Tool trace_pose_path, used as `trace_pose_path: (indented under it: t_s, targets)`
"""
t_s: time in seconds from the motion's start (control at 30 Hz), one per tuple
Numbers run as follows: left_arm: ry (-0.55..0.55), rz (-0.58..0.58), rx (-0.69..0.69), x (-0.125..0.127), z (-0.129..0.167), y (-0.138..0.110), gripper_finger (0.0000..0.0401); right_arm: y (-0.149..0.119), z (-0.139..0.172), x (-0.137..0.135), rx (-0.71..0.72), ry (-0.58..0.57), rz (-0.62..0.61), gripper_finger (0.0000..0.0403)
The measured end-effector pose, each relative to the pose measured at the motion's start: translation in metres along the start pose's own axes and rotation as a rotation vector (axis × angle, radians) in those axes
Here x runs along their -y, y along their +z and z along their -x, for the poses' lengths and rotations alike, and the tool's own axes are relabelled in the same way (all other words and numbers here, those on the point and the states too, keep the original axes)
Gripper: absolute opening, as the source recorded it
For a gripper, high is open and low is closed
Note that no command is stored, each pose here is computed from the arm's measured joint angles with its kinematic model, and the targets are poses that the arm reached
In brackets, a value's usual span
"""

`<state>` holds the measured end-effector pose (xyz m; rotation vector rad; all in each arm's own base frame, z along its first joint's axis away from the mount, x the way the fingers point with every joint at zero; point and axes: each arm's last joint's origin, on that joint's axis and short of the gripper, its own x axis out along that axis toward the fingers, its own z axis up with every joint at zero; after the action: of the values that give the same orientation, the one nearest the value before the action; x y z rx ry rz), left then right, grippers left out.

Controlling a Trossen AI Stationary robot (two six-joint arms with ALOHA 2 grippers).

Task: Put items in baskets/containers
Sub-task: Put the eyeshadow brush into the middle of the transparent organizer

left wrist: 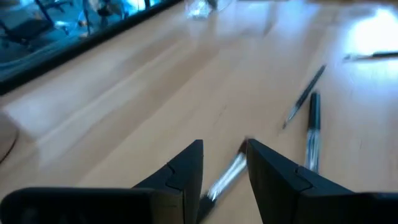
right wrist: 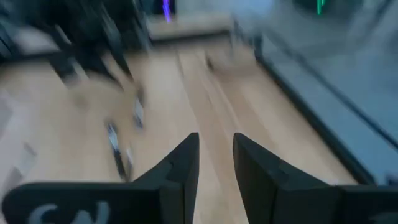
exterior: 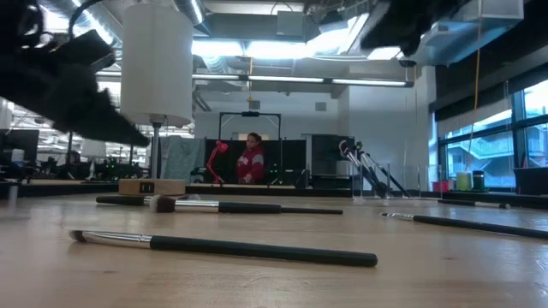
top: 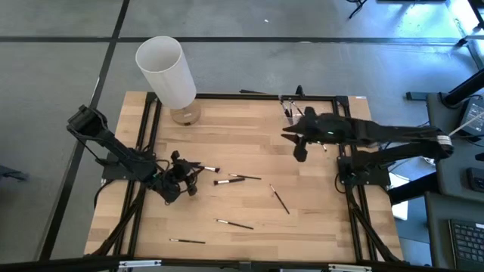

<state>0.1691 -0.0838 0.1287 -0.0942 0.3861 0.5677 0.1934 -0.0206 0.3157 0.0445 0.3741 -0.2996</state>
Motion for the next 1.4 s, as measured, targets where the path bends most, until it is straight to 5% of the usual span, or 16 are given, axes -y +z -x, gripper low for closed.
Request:
trace_pose_path:
  t_s: [0.3,0.4,0.53,0.7,0.83,1.07,1.4]
  targets:
    - [-0.190,-0.130,0.104,-0.006,-0.074,0.070,0.0119,-0.018,0.025,-0.008,0.543,0.202,-0.040,0.0097]
    - [-0.190,-0.145,0.066,-0.011,-0.108,0.099,0.0126,-0.020,0.031,-0.008,0.575,0.246,-0.023,0.0097]
    - [-0.200,-0.193,0.042,-0.005,-0.140,0.121,0.0138,-0.040,0.027,-0.007,0.343,0.202,-0.114,0.0097]
    - [-0.136,-0.263,0.013,0.003,-0.168,0.120,0.0143,-0.078,0.023,0.010,-0.053,-0.154,-0.295,0.0097]
    - [-0.118,-0.297,-0.033,0.003,-0.178,0.107,0.0140,-0.097,0.026,0.022,-0.241,-0.312,-0.459,0.0097]
    - [-0.057,-0.429,-0.104,-0.007,-0.180,0.103,0.0132,-0.131,0.014,0.034,-0.556,-0.557,-0.571,0.0097]
    - [-0.044,-0.410,-0.118,-0.027,-0.157,0.131,0.0127,-0.153,-0.011,0.057,-0.795,-0.713,-0.591,0.0115]
